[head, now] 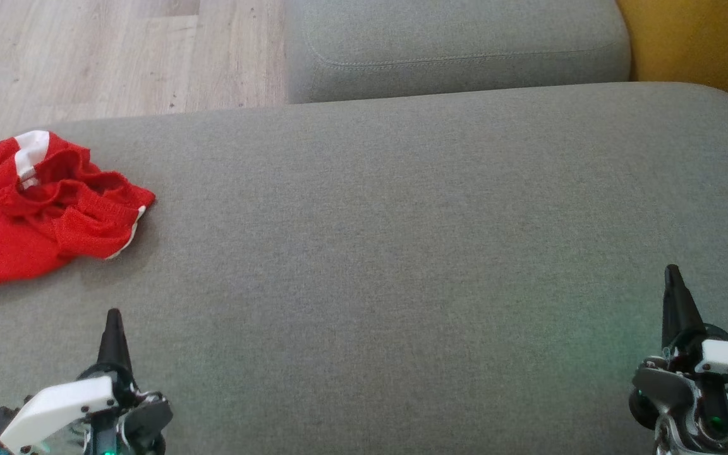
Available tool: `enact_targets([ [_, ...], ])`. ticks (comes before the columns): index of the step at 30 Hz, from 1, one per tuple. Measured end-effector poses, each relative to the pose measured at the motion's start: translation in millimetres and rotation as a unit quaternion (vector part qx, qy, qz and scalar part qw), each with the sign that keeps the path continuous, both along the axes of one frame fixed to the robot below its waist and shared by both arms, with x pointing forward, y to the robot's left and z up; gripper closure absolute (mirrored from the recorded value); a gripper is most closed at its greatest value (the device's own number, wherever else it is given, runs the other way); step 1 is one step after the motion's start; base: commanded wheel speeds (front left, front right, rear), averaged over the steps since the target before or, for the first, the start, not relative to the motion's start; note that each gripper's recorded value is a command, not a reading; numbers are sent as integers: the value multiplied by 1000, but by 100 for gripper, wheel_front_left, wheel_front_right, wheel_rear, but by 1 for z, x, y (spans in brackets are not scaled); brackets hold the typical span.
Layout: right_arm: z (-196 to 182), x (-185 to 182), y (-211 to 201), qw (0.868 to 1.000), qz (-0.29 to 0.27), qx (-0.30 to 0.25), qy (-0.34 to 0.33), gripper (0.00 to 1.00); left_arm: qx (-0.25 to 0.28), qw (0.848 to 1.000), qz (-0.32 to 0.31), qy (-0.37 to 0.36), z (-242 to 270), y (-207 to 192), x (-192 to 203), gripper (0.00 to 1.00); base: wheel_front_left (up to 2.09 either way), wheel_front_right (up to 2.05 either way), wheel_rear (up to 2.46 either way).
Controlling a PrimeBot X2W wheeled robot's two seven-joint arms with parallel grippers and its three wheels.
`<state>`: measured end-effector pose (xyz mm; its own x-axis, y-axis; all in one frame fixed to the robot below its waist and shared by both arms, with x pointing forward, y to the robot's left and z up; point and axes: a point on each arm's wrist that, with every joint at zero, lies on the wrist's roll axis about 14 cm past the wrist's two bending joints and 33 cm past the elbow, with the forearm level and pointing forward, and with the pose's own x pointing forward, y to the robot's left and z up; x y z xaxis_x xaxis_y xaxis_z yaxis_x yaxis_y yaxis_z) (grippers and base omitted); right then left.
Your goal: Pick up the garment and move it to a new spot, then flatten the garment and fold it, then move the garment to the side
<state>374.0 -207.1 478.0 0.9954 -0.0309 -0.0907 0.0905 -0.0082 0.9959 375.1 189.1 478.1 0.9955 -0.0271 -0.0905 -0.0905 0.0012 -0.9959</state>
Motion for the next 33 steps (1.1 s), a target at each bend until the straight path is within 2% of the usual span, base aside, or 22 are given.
enact_targets([
  [33,0,0,0,1000,0,0,0,100,0,1000,0,0,0,0,0,100,0,0,0],
])
